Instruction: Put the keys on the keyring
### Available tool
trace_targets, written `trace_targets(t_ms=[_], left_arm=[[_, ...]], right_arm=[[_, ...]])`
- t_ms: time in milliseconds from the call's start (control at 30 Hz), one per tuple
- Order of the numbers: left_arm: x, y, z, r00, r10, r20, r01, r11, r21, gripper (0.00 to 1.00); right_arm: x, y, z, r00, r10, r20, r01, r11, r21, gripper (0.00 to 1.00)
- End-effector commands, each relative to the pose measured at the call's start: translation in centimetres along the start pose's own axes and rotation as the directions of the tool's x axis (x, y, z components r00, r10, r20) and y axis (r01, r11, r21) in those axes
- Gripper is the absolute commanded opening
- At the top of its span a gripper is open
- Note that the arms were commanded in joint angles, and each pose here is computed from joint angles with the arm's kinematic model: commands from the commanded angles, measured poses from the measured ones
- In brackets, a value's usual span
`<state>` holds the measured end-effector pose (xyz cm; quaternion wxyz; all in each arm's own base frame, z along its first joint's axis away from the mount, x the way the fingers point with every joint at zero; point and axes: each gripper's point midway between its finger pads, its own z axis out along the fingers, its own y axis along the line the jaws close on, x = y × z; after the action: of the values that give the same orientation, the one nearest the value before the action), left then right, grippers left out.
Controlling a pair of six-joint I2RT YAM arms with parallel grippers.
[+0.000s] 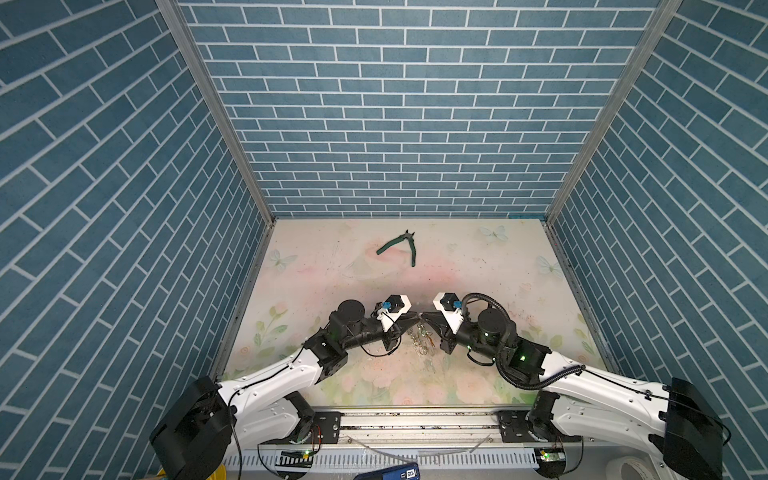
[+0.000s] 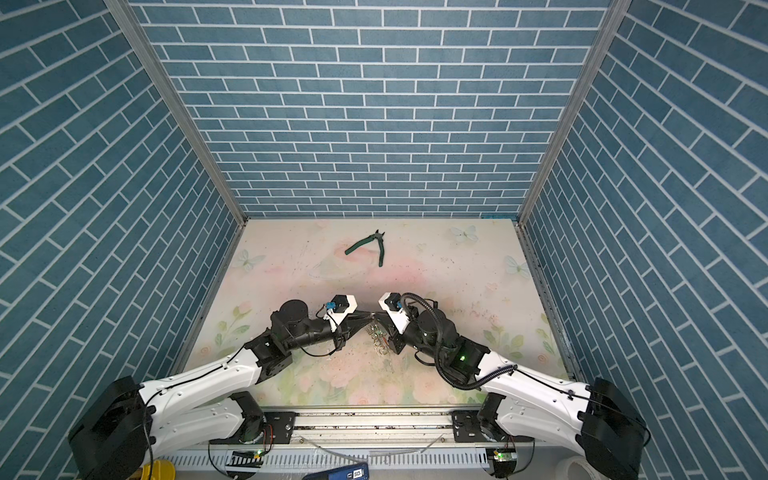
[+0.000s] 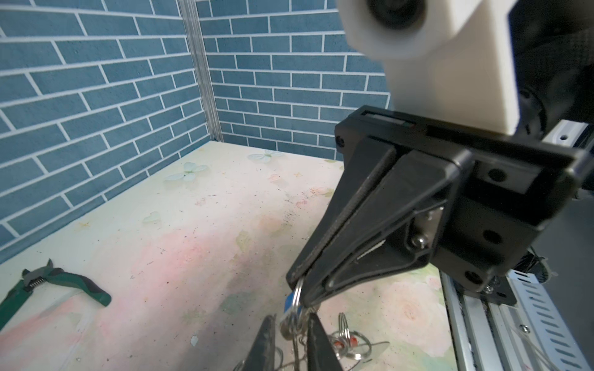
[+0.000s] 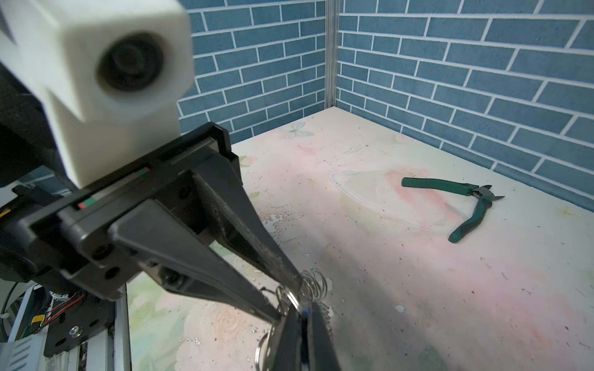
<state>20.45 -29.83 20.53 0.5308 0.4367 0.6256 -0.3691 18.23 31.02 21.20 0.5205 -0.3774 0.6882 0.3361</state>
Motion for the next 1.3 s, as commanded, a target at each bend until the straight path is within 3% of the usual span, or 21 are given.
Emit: trace_targets(t_ms=[0,133,300,400,500,667,967,1267], left_arm=[[-1.6,-0.2,0.0,0.999,0.011,0.046,-0.011,1.0,0.014,0.11],[-1.2,-0.2,0.2,1.0,0.01,0.029,-0.01,1.0,0.018,0.03],[-0.7,-0.4,0.4,1.0,0.009,0.003,-0.009,0.999,0.033,0.04],[-0.9,-0.4,0.4,1.0,0.017,-0.006,-0.017,0.999,0.034,0.0],[-0.6,-0.2,0.4,0.998,0.036,-0.06,-0.034,0.999,0.031,0.0],[-0.8,-0.8,-0.1,0.991,0.073,-0.115,-0.066,0.996,0.062,0.0],[-0.9,-2.7,0.0,0.988,0.079,-0.134,-0.053,0.981,0.185,0.0],[-0.7,-3.7,0.1,0.986,0.072,-0.15,-0.034,0.969,0.246,0.0]], right_arm=[[-0.5,0.2,0.1,0.999,0.027,0.046,-0.027,0.999,-0.019,0.0],[-0.7,0.2,0.0,0.998,0.028,0.055,-0.027,0.999,-0.019,0.0],[-0.7,0.8,0.0,0.998,0.03,0.057,-0.027,0.998,-0.051,0.0],[-0.2,1.1,-0.1,1.0,0.0,0.031,0.002,0.998,-0.066,0.0],[1.2,1.2,-0.7,0.99,-0.119,-0.071,0.114,0.991,-0.075,0.02],[2.9,1.1,-2.8,0.923,-0.33,-0.2,0.31,0.943,-0.123,0.14],[1.2,2.3,-3.5,0.882,-0.459,-0.105,0.435,0.88,-0.189,0.21],[-0.9,2.9,-4.2,0.883,-0.466,-0.054,0.448,0.871,-0.202,0.21]])
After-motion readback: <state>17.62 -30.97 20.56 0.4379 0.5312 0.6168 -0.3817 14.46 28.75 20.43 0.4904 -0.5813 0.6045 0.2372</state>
